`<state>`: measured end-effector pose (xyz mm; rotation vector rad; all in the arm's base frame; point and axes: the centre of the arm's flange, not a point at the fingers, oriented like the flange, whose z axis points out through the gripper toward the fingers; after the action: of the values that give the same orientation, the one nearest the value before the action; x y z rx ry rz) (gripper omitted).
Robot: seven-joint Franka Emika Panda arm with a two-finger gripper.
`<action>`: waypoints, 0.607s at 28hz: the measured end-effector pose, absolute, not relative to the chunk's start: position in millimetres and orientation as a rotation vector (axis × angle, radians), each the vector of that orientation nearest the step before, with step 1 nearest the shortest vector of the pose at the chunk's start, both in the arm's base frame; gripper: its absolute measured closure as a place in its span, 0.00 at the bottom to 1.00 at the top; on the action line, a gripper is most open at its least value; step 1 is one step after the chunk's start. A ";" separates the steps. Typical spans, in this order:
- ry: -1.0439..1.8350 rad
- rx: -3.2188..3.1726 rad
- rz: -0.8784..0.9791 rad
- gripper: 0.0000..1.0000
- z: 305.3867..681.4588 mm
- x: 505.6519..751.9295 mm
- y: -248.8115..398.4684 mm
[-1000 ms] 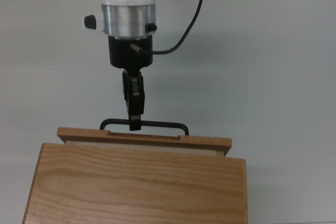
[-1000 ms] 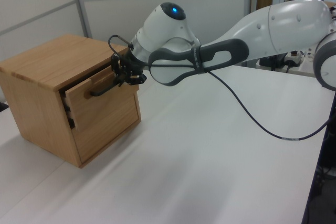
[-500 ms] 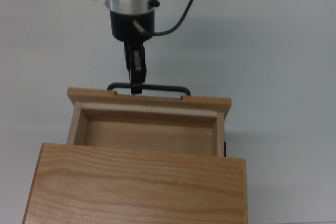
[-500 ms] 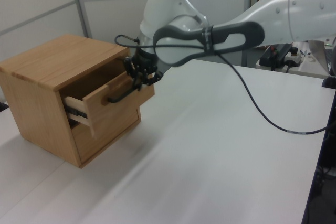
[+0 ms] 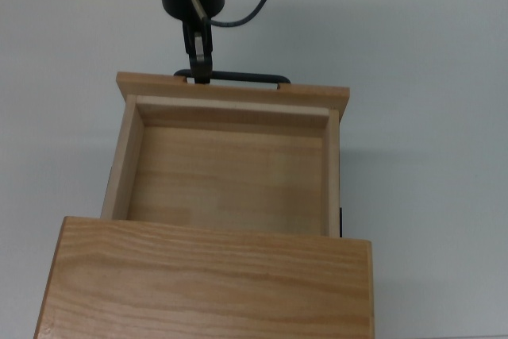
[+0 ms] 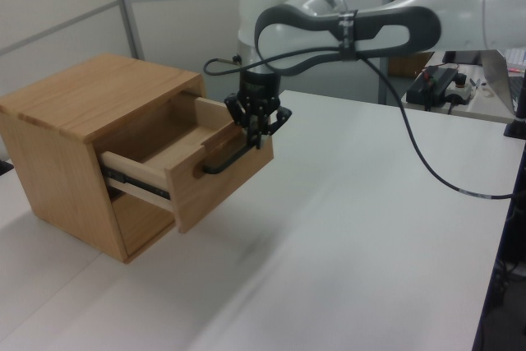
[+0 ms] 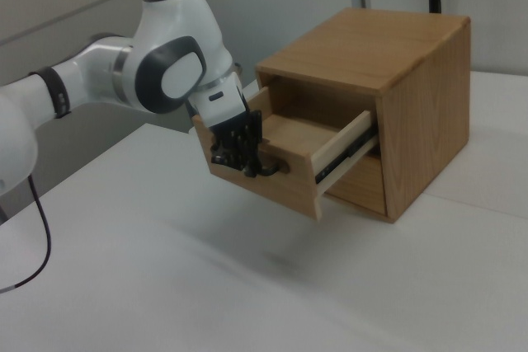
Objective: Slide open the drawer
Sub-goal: 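Pull the handle outward, sliding the upper drawer out of the cabinet, then open the gripper, release the handle and lift away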
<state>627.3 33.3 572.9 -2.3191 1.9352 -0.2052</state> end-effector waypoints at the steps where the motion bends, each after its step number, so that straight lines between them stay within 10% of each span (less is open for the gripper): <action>1: 1.946 -2.331 -0.187 0.81 576.6 620.7 33.1; 17: 2.043 -2.383 -0.059 0.81 590.7 586.8 18.6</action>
<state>586.8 18.6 590.7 -2.3830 2.0428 -0.0591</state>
